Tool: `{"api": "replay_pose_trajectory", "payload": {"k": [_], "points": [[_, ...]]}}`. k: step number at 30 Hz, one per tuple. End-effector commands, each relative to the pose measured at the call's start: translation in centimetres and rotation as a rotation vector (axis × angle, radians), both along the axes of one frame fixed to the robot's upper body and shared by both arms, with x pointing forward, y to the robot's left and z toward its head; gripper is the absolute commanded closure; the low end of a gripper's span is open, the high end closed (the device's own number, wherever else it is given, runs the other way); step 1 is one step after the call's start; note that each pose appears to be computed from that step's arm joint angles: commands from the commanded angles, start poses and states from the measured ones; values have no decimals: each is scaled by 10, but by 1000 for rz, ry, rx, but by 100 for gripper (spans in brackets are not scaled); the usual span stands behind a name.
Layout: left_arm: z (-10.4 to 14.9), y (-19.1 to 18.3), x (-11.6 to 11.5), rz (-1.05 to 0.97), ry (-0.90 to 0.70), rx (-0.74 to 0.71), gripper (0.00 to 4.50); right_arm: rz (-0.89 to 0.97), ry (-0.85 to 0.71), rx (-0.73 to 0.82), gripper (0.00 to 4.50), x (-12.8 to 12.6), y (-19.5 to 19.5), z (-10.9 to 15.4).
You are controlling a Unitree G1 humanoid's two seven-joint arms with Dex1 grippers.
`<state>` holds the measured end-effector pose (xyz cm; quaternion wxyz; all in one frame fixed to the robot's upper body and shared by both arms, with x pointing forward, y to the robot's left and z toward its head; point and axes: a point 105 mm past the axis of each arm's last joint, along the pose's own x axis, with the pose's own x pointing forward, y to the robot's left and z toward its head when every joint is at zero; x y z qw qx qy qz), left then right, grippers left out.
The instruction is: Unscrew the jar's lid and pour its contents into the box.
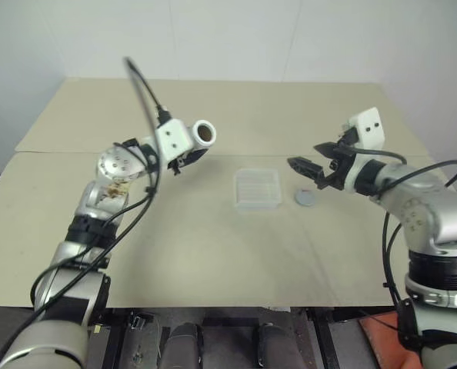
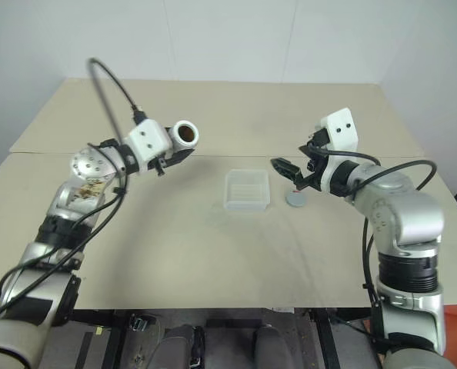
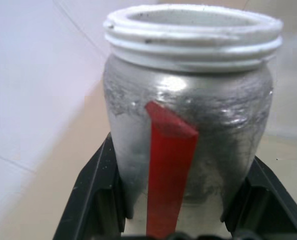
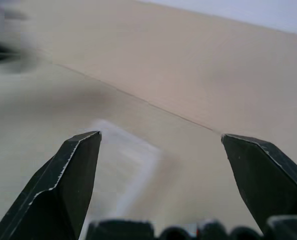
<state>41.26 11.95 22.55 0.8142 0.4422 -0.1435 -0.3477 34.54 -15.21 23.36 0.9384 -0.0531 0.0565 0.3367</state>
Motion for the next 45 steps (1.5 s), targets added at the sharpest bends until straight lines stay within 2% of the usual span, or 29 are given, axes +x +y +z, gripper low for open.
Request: {"api": "replay_pose_trajectory", "payload": {"k": [1,4,8,11,16,19,22,28,31,36,41,45], "points": [[24,-21,12,-26,-338,298,252,203,38,62,2,-27,9,22],[42,-44,20,-54,-543,457,252,299,92,59,2,-39,8,26],[50,-74,26,-119,-869,775,252,329,162,16,2,-46,-1,21],[52,-98,22,-202,-1034,850,252,291,169,1,2,-42,-6,20],[14,-123,14,-391,-1150,994,252,292,170,2,2,-43,-5,20],[-3,-129,17,-421,-1216,1095,252,284,158,7,2,-43,-5,23],[2,-138,15,-394,-1326,1072,252,285,147,17,2,-43,-5,28],[13,-141,14,-349,-1388,1009,252,301,150,22,2,-48,0,27],[11,-143,10,-366,-1377,966,252,301,147,36,2,-47,1,27],[8,-125,16,-302,-1252,902,252,296,155,28,2,-46,2,24],[23,-83,32,-88,-935,690,252,289,157,34,2,-44,0,22],[30,-45,37,35,-611,419,252,287,144,37,2,-42,-1,22]]}}
